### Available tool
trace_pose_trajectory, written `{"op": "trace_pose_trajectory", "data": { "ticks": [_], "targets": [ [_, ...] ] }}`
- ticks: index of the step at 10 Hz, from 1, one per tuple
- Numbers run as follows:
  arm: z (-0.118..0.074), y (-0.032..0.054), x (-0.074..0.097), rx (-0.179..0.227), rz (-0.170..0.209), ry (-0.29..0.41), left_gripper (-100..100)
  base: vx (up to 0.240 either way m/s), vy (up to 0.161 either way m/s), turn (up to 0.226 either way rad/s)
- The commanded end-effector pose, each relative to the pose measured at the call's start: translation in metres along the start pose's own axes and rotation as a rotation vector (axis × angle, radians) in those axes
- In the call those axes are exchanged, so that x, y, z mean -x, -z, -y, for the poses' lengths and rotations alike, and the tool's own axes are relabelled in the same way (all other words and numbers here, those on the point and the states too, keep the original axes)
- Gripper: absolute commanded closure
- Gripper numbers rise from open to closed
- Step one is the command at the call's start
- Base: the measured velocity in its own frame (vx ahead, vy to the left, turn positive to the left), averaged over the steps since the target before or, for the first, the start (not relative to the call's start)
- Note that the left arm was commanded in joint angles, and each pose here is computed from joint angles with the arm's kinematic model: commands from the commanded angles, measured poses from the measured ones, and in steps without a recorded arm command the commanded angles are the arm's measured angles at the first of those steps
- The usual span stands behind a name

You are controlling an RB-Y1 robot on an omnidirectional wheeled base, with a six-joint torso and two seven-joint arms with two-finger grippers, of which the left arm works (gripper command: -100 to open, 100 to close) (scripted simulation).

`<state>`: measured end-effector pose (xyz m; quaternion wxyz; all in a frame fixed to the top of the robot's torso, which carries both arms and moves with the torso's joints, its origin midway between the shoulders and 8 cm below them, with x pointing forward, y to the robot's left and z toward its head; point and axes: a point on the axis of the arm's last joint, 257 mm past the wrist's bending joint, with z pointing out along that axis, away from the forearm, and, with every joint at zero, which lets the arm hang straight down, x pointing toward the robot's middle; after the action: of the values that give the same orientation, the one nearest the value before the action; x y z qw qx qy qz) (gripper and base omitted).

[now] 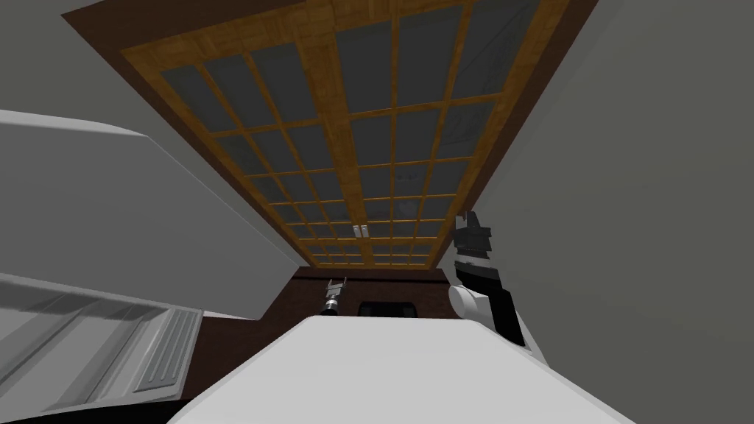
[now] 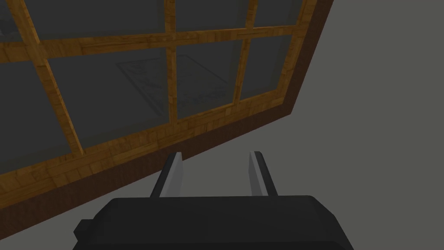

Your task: Pull the door open

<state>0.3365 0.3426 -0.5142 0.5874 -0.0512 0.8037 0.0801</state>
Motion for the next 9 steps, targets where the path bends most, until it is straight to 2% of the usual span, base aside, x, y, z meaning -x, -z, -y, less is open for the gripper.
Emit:
{"op": "trace_pose_trajectory", "data": {
  "ticks": [1, 2, 3, 4, 6, 7, 8, 9],
  "targets": [
    [0.006, -0.0038, 0.007, -0.005, 0.016, 0.003, -100, 0.109, 0.056, -0.023],
    [0.006, -0.0038, 0.007, -0.005, 0.016, 0.003, -100, 0.028, 0.007, 0.01],
    [0.024, -0.0192, 0.029, -0.024, 0.061, 0.015, -100, 0.121, 0.025, -0.081],
    [0.027, -0.0134, 0.016, -0.027, 0.03, 0.021, -100, 0.148, 0.054, -0.064],
    [0.024, -0.0192, 0.029, -0.024, 0.061, 0.015, -100, 0.043, 0.02, 0.009],
    [0.035, -0.0284, 0.043, -0.037, 0.09, 0.022, -100, 0.063, 0.021, -0.044],
    [0.036, -0.0266, 0.038, -0.038, 0.08, 0.024, -100, 0.092, 0.036, -0.045],
    [0.035, -0.0284, 0.043, -0.037, 0.09, 0.022, -100, 0.047, 0.023, 0.003]
  ]
}}
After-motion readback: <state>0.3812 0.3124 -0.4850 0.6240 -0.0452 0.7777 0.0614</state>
